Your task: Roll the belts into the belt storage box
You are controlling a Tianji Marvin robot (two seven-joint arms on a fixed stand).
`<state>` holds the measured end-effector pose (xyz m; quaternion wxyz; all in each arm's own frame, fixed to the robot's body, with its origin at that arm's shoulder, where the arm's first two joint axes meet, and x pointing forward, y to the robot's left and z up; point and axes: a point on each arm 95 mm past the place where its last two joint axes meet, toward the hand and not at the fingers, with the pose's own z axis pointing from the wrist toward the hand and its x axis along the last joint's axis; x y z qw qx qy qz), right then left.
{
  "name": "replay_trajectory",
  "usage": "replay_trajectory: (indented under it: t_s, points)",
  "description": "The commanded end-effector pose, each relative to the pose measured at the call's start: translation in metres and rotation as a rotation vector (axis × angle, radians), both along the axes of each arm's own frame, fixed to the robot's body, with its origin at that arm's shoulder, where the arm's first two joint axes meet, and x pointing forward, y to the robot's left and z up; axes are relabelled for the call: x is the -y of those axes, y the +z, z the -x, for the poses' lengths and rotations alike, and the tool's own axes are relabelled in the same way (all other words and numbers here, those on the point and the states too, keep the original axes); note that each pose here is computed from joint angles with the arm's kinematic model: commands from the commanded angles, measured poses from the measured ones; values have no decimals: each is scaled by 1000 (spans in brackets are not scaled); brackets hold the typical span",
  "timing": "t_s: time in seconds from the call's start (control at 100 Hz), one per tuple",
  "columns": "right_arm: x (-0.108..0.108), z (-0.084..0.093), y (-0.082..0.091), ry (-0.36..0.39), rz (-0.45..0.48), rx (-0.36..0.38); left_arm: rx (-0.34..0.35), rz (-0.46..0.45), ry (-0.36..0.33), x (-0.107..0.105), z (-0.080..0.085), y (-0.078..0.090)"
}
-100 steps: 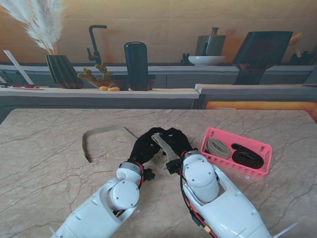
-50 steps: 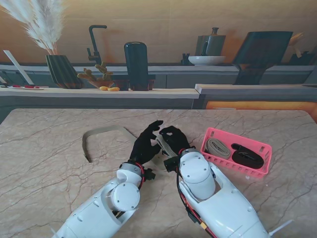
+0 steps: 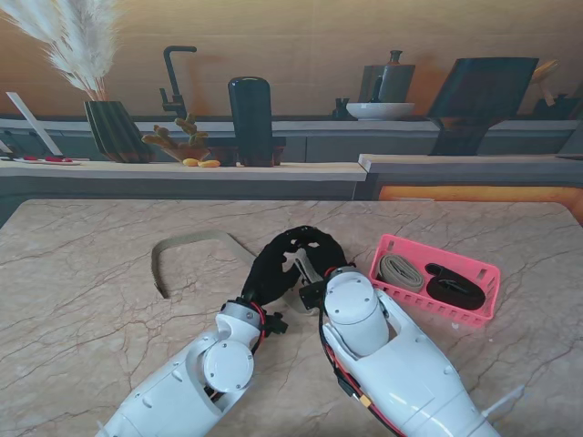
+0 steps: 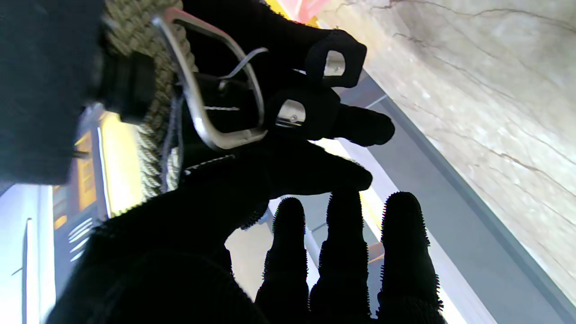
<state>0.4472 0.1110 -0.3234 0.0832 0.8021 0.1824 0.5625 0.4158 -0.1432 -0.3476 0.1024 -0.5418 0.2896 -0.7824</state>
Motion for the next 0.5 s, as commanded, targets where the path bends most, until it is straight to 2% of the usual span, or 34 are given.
replay_trajectory:
  t_s: [0.0, 0.16, 0.37, 0.49]
  points:
    - [-4, -1, 0, -3, -8, -9, 18, 8, -19, 3, 3, 0]
    - [-3, -3, -1, -15, -5, -20, 40, 41, -19, 5, 5, 3]
    - [-2, -5, -1, -25, 0, -29, -24, 141, -10, 8, 10, 6]
    - [-2, -5, -1, -32, -2, -37, -53, 148, -15, 8, 11, 6]
